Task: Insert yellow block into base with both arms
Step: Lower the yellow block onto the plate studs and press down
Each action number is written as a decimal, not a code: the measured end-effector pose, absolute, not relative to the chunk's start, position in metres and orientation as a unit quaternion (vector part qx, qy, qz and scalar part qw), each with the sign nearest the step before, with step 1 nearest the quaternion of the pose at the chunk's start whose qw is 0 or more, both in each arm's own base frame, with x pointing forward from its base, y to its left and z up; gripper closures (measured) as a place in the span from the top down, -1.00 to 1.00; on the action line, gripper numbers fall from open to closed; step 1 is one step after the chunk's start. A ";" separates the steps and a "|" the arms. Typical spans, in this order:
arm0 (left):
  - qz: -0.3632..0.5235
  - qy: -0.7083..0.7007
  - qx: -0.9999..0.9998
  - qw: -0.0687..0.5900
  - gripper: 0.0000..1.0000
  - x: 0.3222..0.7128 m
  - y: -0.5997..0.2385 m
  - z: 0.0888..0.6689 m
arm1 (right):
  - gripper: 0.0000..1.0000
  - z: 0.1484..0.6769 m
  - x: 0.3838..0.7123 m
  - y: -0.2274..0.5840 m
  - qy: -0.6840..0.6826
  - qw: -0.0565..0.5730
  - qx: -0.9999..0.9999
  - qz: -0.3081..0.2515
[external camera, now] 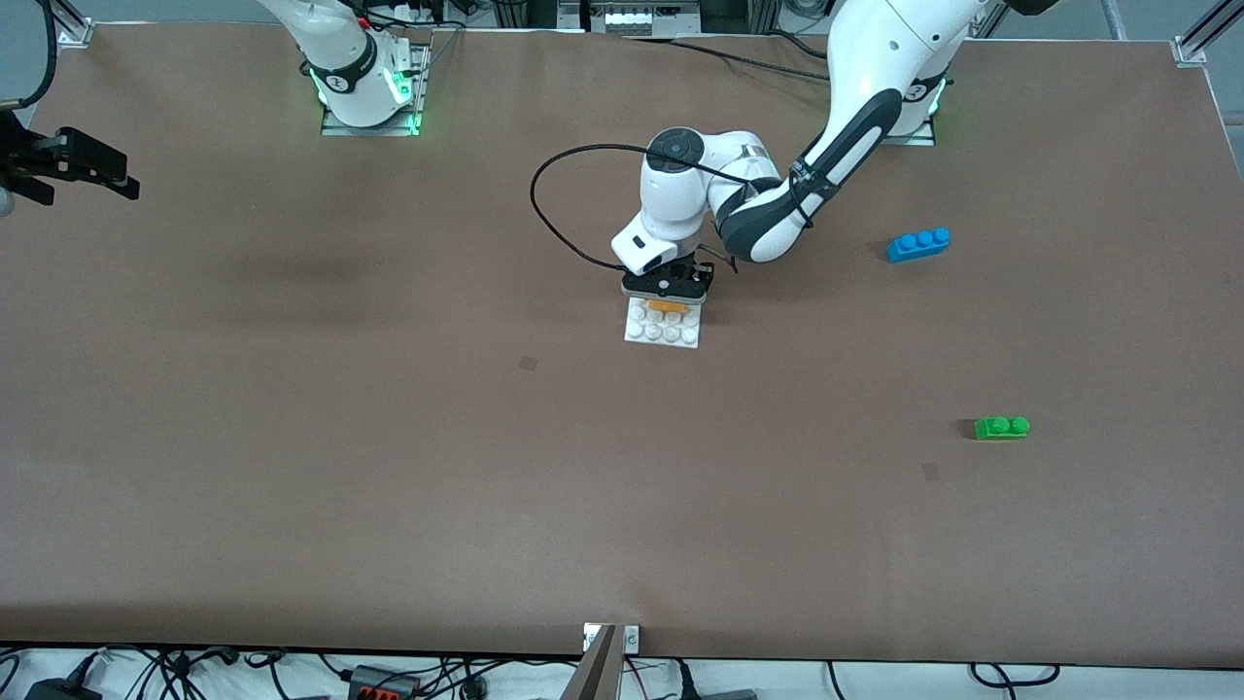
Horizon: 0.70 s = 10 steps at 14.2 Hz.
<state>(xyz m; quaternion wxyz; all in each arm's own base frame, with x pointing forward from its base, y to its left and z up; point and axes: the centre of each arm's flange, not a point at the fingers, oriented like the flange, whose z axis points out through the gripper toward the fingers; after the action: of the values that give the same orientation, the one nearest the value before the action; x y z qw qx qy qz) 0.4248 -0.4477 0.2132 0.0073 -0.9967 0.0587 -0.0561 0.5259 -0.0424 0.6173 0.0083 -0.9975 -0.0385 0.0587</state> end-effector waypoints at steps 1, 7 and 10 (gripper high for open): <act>-0.056 0.057 -0.997 0.007 0.37 0.427 -0.446 0.213 | 1.00 0.617 0.526 -0.043 -0.038 0.008 -0.997 0.059; -0.056 0.042 -0.998 0.006 0.37 0.440 -0.433 0.212 | 1.00 0.617 0.526 -0.043 -0.038 0.008 -0.997 0.059; -0.055 0.042 -0.998 0.005 0.37 0.437 -0.435 0.213 | 1.00 0.617 0.526 -0.044 -0.037 0.008 -0.998 0.059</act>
<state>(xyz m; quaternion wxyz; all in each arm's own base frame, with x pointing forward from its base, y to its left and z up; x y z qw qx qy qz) 0.4372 -0.4349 0.2127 0.0049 -0.9976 0.0418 -0.0550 0.5262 -0.0437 0.6165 0.0085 -0.9975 -0.0371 0.0594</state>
